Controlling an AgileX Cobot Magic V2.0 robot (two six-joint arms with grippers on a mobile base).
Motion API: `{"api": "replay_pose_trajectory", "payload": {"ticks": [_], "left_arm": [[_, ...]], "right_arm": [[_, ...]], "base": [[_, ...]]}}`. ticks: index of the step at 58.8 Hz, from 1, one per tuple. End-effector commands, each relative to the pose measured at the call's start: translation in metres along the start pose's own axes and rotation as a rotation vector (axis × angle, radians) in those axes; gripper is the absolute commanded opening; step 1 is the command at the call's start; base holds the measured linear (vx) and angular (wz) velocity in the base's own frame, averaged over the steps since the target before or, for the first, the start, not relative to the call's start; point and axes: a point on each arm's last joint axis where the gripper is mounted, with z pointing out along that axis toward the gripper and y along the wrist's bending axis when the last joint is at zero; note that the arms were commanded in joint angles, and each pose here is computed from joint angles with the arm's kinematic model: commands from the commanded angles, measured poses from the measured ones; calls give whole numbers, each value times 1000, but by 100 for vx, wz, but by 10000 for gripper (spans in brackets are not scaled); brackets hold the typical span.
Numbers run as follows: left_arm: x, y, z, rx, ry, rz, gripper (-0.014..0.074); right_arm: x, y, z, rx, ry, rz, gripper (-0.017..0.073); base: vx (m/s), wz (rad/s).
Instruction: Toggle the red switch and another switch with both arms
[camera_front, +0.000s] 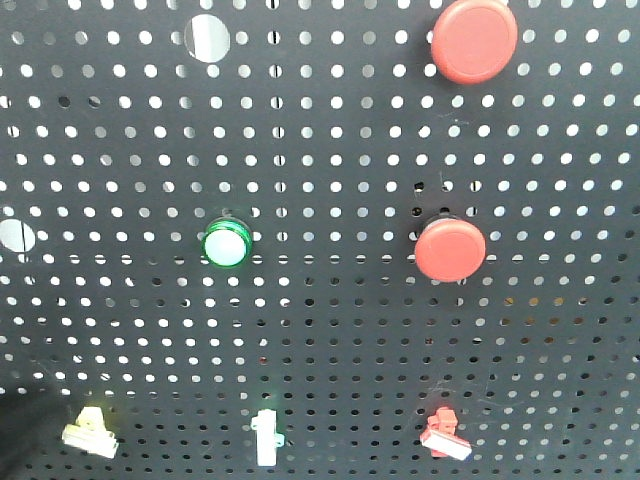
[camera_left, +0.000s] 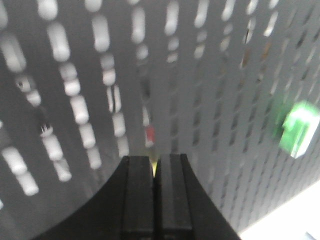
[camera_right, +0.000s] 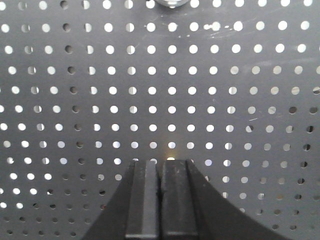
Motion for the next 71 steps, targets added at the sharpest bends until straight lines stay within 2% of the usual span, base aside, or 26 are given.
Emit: {"api": "replay_pose_trajectory", "payload": {"ticks": [1,11,20,34,44,52,61,71], "left_arm": [[7,3,4,-42,-27,-48,3],[45,3,8,-59,62,-77,3],[61,0,7,-50,105,-117,3],[46,1,-12,-72,-28,-113,3],[11,2,-14,-60,-96,-55,3],[-10,5,-9,-69,-132,-32,3],[2,6,6,-69,-63,-31,3],[33,7,16,-95,16,-42,3]], "right_arm": [[-14,0,1,5,-88,-16,-6],[-14,0,1,5,-85,-18,-6],[-13,0,1,0,-80,-7,-6],[-13,1,1,-11,-73,17,-6],[-13,1,1,-11,-74,17,-6],[-12,1,1,-11,-71,17,-6],[-11,1,1,-11,-50,16,-6],[-8,1,1,-11,-26,16,-6]], "base": [[0,0],[0,0],[0,0],[0,0],[0,0],[0,0],[0,0],[0,0]]}}
